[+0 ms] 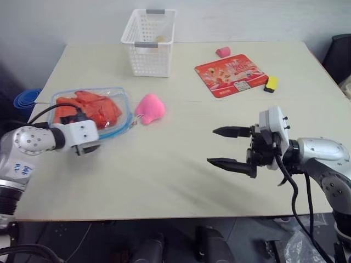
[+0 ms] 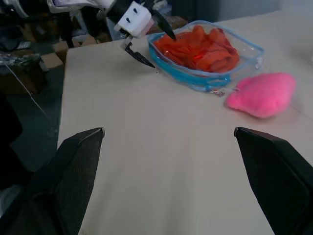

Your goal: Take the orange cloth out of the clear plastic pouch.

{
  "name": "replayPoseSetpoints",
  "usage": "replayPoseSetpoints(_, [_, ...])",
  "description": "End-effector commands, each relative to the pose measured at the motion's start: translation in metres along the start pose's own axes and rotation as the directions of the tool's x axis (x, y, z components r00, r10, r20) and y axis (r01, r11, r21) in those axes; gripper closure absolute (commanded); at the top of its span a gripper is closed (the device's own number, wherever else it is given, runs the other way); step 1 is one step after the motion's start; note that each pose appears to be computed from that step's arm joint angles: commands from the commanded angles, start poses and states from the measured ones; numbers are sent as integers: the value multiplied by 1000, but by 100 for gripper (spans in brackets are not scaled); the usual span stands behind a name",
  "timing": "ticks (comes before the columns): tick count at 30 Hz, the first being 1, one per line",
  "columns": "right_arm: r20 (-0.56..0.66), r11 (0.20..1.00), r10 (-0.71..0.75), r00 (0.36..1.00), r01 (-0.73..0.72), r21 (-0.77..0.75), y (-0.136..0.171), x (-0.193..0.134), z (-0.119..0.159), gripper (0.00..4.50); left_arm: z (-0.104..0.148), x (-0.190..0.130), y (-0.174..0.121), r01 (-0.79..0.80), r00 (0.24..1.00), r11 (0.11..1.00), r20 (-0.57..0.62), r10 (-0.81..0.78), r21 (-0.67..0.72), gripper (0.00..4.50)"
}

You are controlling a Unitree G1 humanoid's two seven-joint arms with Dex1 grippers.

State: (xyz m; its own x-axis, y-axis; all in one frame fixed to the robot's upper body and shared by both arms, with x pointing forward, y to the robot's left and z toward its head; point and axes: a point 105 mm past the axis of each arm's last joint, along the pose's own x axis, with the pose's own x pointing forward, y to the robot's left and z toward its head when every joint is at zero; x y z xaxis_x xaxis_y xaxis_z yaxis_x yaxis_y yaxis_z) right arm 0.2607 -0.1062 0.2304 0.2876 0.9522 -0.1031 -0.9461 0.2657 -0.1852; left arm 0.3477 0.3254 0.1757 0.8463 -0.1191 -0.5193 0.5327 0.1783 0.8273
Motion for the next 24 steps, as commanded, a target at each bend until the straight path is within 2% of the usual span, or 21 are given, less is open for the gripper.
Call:
replayPoseSetpoints(1, [22,1000,1,1000,-1,-29,-1,3,6,3,-14,-9,16,-41,998,997,-37,44,68,0])
replayPoseSetpoints(8, [21,999,-5,1000,6,-36,-4,5,5,3,-41,-22,26,-36,993,993,-109,49,115,0])
replayPoseSetpoints(12, [40,999,22,999,-20,-44,1,8,11,3,-40,-9,26,-45,994,993,-90,55,105,0])
replayPoseSetpoints(19, [65,999,8,998,-6,-35,-1,8,16,3,-49,-3,15,40,992,994,-123,-28,100,0])
replayPoseSetpoints(20, [64,999,5,998,-3,-37,-1,8,16,0,-49,-2,14,49,992,994,-124,-36,102,30])
replayPoseSetpoints(22, [66,999,1,998,1,-35,-2,8,16,0,-49,-2,14,47,992,994,-120,-35,95,59])
replayPoseSetpoints(24, [69,999,0,998,2,-33,-2,8,16,0,-47,-1,14,42,994,996,-105,-33,84,122])
